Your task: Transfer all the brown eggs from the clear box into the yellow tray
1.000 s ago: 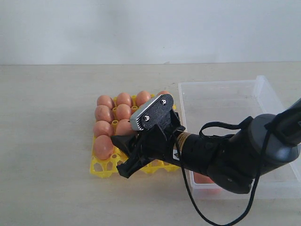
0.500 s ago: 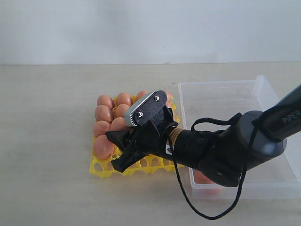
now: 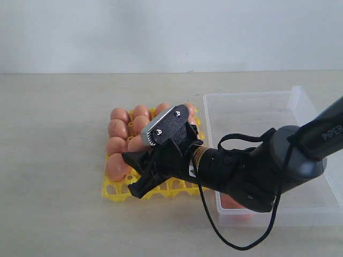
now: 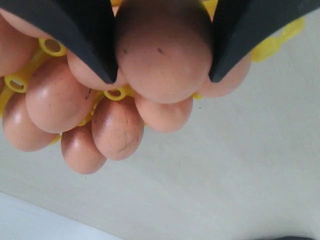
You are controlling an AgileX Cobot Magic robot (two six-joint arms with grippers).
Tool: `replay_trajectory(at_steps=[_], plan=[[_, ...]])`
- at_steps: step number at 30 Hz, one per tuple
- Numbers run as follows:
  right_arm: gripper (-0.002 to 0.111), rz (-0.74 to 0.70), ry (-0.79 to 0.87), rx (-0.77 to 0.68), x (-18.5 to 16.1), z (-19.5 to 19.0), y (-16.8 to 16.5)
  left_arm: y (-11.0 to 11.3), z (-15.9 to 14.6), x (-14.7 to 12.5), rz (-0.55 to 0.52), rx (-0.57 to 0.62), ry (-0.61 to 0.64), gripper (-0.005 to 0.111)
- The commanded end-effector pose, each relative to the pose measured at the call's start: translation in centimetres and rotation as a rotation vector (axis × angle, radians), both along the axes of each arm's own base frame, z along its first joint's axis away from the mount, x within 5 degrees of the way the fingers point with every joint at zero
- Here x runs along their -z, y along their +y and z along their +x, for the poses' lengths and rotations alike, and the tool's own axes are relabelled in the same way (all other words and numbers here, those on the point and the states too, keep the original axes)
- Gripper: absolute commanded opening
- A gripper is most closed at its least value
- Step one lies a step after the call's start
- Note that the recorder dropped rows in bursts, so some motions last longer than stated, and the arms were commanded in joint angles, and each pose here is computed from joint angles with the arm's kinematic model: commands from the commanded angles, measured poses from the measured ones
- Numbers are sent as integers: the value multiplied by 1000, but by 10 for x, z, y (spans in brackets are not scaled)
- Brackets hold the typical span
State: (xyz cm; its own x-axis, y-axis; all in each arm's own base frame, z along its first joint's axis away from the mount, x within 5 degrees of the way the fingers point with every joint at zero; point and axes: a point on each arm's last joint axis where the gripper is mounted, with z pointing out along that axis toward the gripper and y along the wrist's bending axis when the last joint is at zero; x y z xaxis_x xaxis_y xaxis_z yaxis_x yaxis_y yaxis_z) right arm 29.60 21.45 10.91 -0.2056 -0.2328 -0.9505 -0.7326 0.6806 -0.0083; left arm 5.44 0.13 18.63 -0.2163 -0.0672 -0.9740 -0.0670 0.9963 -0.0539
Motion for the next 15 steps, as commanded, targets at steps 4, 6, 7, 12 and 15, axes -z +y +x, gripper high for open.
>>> replay_trajectory(at_steps=[4, 6, 7, 12, 15], plan=[[45, -26, 18, -1, 2, 0, 0, 0, 0, 1, 3, 0, 1, 4], [45, -28, 16, -7, 2, 0, 0, 0, 0, 1, 3, 0, 1, 4], [45, -30, 15, -12, 2, 0, 0, 0, 0, 1, 3, 0, 1, 4], [45, -39, 17, -72, 3, -4, 3, 0, 0, 1, 3, 0, 1, 4], [45, -41, 16, -75, 3, -5, 3, 0, 0, 1, 3, 0, 1, 4]])
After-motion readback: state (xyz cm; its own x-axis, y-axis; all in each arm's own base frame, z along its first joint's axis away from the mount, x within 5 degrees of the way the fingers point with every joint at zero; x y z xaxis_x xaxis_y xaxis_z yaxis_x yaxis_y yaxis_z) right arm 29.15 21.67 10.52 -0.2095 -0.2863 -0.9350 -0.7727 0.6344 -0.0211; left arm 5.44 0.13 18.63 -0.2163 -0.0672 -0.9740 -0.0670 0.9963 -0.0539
